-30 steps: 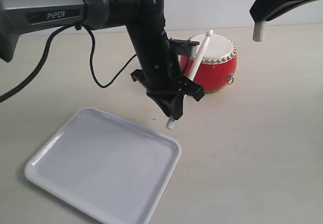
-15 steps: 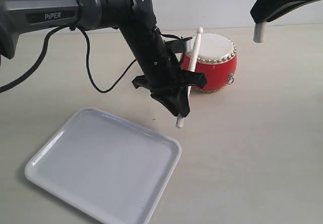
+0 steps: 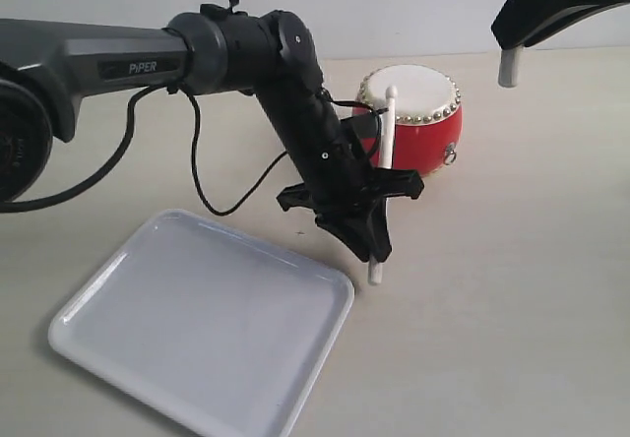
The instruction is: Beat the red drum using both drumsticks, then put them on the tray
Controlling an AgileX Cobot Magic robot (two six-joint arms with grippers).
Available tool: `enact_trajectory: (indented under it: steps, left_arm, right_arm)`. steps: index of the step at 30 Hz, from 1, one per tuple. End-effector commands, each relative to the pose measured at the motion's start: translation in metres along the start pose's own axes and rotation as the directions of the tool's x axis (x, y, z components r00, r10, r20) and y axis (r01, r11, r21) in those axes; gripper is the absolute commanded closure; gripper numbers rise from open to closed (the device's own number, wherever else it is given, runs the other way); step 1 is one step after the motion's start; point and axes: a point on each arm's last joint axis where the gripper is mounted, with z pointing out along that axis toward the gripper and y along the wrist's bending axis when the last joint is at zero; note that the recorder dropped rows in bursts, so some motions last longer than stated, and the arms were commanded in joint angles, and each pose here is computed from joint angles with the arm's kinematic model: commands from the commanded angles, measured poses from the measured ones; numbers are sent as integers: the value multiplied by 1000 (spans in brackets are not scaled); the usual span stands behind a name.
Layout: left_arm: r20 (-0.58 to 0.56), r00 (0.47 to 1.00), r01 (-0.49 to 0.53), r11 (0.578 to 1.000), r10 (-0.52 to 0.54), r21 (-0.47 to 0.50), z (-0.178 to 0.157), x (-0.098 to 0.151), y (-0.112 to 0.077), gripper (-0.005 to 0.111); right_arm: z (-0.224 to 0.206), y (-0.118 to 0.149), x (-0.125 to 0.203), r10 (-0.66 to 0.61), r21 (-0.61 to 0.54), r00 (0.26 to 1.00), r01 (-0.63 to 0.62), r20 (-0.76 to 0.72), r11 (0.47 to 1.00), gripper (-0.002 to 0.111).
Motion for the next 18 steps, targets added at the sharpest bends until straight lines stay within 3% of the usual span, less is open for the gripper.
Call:
enact_trajectory:
  steps: [1,5,7,10,13,18]
  left_arm:
    - [26,999,-22,999,21,46,-6,-2,-11,107]
    - [114,984,-144,989,139,43,-46,3,-33,107]
    - [197,955,-231,972,220,35,-84,15,-58,107]
    - [250,929,-289,957,273,26,-115,32,-74,107]
    - [264,922,-296,955,282,15,-134,53,-71,107]
    - [252,950,-203,978,186,43,-143,105,-32,107]
  right_arm:
    - [-5,1,1,-4,6,1000,4,9,1000,108]
    - [-5,-1,1,-11,27,1000,11,9,1000,108]
    - [-5,-3,2,-17,44,1000,17,3,999,108]
    - [-5,-3,2,-18,45,1000,18,3,999,108]
    - [-5,-3,2,-17,43,1000,17,1,999,108]
    - [-4,5,1,-25,-38,1000,26,17,999,108]
